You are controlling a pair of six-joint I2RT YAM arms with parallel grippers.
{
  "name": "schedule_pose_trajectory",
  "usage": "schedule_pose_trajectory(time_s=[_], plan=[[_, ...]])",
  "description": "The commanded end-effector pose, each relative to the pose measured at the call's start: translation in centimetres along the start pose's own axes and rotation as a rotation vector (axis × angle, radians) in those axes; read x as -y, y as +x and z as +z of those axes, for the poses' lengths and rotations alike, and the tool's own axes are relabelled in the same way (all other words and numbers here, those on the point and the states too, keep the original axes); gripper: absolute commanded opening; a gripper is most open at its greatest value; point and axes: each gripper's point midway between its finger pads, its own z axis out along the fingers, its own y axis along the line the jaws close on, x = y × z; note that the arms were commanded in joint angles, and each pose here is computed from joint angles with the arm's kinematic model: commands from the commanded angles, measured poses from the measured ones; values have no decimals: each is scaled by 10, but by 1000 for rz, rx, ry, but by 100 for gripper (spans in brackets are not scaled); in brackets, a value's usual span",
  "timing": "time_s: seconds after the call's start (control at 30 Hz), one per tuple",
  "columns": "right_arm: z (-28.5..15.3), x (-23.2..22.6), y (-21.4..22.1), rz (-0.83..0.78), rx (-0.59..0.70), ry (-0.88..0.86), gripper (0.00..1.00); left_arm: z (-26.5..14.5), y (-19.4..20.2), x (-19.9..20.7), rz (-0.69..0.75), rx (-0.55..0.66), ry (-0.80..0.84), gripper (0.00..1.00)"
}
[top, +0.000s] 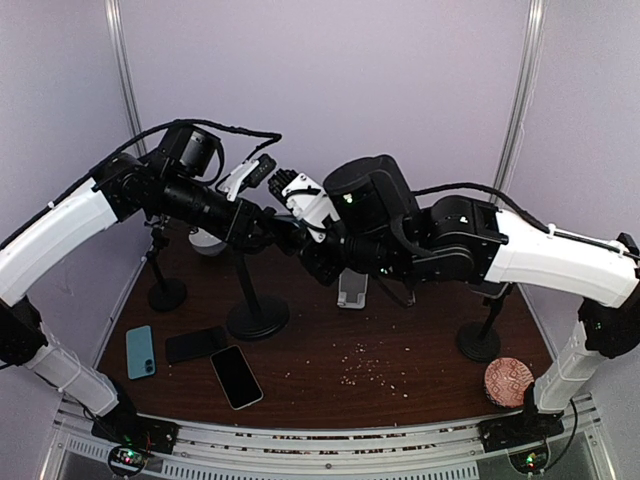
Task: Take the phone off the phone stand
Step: Hold the phone stand with the phone, then remove the phone from the phone stand.
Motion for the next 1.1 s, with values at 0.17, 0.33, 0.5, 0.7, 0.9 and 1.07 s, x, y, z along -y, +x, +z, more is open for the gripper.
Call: schedule_pose_trajectory(time_s=[0.17,0.33,0.5,0.7,0.9,1.07], plan=[[-28,-13,-53,113,154,-86,0,-3,-27,-2,108,98,-162,0],[-33,-10,-53,122,159,-77,0,-1,-26,-10,108,83,-239,0],[-39,-8,-53,119,166,-75,0,3,-26,-7,111,75,-258,0],[-47,-11,-49,114,164,-97,0,7,-24,7,88,80,-202,0],[-61,-20,-24,104,130,-140,0,4,-25,24,3,147,-99,0],[-69,-28,2,139,119,-185,0,12,-9,31,-60,155,-36,0]])
